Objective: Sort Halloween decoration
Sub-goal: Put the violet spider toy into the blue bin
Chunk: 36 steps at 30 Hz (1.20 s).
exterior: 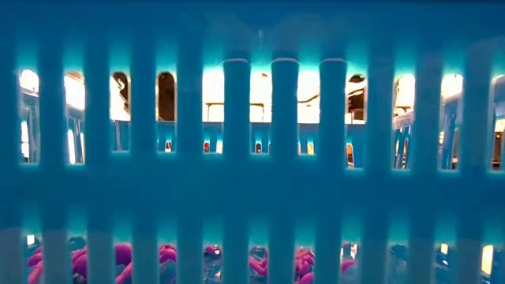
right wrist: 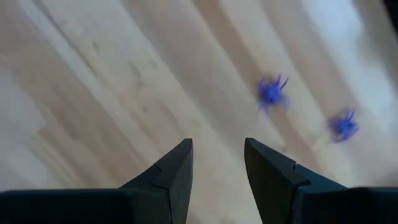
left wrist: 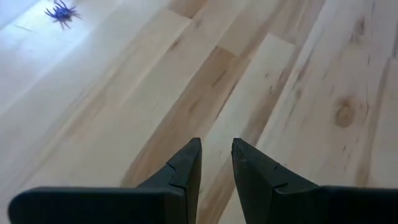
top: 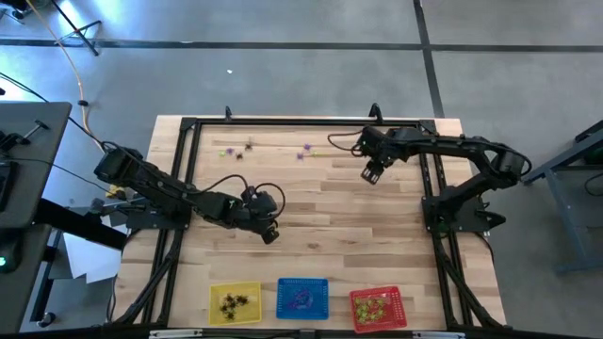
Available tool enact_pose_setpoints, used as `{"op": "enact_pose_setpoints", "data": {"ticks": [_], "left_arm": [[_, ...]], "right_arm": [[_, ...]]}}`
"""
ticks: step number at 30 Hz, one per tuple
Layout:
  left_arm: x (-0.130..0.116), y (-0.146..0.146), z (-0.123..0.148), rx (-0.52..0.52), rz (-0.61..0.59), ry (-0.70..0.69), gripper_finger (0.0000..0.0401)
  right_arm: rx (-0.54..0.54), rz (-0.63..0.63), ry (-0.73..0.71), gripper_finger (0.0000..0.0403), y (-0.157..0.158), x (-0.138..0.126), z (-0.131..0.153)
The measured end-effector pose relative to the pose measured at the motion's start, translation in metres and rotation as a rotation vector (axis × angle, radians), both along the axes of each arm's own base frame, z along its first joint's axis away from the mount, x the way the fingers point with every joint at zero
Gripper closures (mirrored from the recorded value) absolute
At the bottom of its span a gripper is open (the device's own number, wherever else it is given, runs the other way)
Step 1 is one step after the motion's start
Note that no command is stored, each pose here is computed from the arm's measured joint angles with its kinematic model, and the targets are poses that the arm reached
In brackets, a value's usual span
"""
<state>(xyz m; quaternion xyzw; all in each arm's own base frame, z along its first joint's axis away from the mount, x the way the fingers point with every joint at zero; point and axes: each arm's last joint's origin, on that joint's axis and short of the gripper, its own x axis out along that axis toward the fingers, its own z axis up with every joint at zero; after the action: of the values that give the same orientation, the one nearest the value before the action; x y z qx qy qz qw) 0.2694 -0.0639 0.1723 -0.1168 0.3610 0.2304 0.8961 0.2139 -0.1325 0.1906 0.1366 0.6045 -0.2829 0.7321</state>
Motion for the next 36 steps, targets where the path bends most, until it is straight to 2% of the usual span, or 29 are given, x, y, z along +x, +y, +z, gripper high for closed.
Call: {"op": "enact_pose_setpoints", "data": {"ticks": [10, 14, 20, 28, 36], "left_arm": [[0.001, 0.001, 0.003, 0.079, 0.061, -0.046, 0.0323], [0.001, 0.002, 0.003, 0.105, 0.081, -0.053, 0.0323], [0.001, 0.002, 0.003, 0.117, 0.066, -0.043, 0.0323], [0.001, 0.002, 0.003, 0.127, 0.059, -0.035, 0.0323], [0.001, 0.002, 0.003, 0.127, 0.059, -0.035, 0.0323]], "right_arm": [[-0.054, -0.053, -0.137, 0.0263, -0.028, -0.003, 0.004], [-0.035, -0.072, -0.189, 0.0263, -0.033, 0.001, 0.001], [0.030, -0.083, -0.081, 0.0263, -0.037, 0.006, -0.028], [-0.053, -0.077, 0.019, 0.0263, -0.042, 0.004, -0.034], [-0.016, -0.122, -0.028, 0.0263, -0.058, -0.008, -0.034]]}}
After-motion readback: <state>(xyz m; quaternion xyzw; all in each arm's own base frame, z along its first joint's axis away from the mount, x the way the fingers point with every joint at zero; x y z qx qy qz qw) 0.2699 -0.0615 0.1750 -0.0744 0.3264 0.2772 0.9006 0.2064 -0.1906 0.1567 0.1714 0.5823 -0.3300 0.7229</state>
